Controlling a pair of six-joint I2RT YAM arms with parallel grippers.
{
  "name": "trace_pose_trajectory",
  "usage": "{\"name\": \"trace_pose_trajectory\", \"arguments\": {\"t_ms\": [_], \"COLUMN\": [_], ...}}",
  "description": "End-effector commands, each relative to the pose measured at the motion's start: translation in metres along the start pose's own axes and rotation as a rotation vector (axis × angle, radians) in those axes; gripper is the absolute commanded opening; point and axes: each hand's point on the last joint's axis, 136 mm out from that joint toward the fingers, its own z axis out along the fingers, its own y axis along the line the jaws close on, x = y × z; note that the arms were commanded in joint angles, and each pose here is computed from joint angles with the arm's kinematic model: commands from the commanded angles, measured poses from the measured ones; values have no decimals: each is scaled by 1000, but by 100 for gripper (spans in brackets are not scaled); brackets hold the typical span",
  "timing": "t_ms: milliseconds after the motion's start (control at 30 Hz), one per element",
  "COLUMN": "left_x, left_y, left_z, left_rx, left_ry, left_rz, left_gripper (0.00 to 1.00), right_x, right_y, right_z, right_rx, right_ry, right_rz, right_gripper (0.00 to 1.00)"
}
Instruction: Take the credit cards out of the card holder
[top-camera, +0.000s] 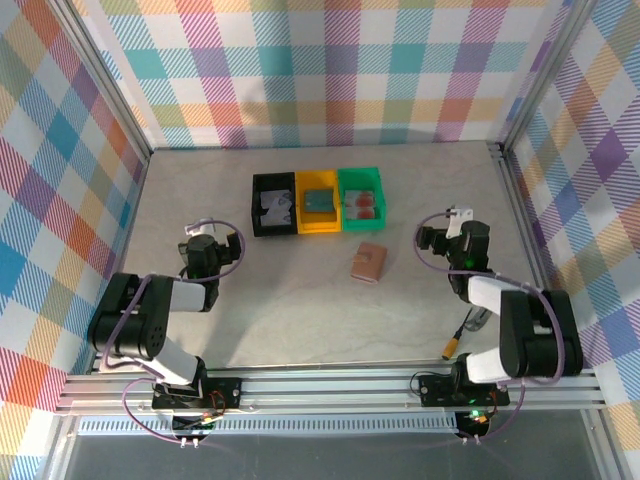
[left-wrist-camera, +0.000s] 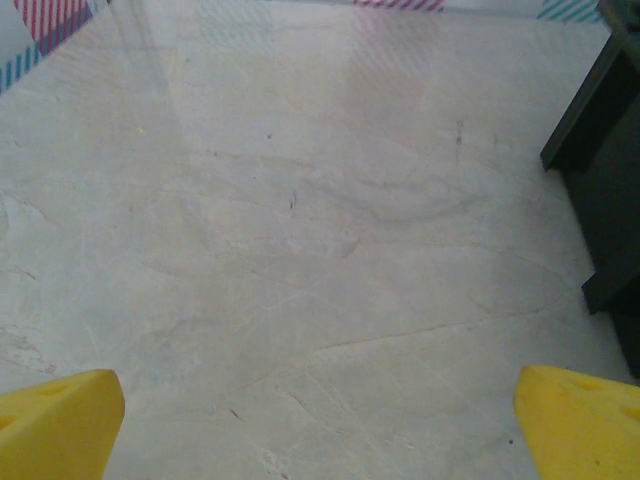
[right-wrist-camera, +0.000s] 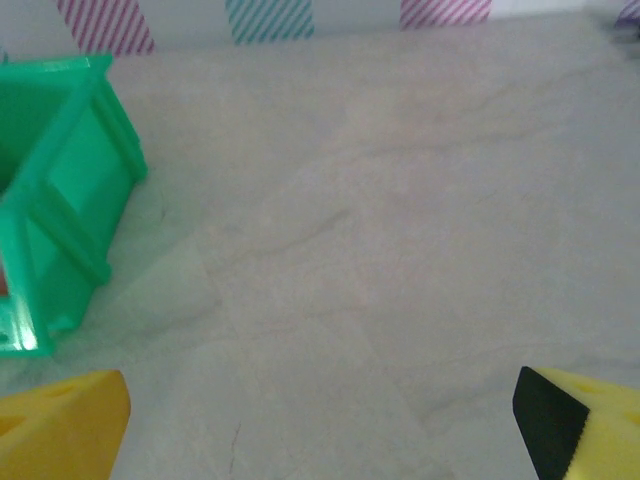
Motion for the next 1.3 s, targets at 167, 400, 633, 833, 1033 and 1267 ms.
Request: {"name": "trace_pose_trajectory", "arguments": {"t_ms": [167, 400, 633, 833, 1033, 1267], "left_x": [-122, -117, -87, -44, -16, -1], "left_y": [5, -14, -63, -111, -143, -159], "left_z": [-66, -96, -124, -149, -160, -164], "left_rx": [6, 37, 114, 185, 291, 375], "left_ry": [-123, 231, 274, 364, 434, 463], "left_rz": [-264, -560, -469, -310, -278, -268], "left_gripper": [100, 100, 100, 100, 100, 100], "right_x": [-89, -79, -30, 9, 37, 59], "right_y": [20, 14, 40, 63, 105, 138], "right_z": [-59, -95, -93, -100, -106, -100], "right_rx": [-44, 18, 99, 114, 31, -10], "right_ry": [-138, -61, 314, 512, 626, 707], "right_rz": [277, 629, 485, 356, 262, 202], "right_gripper": [99, 99, 99, 98, 93, 89]}}
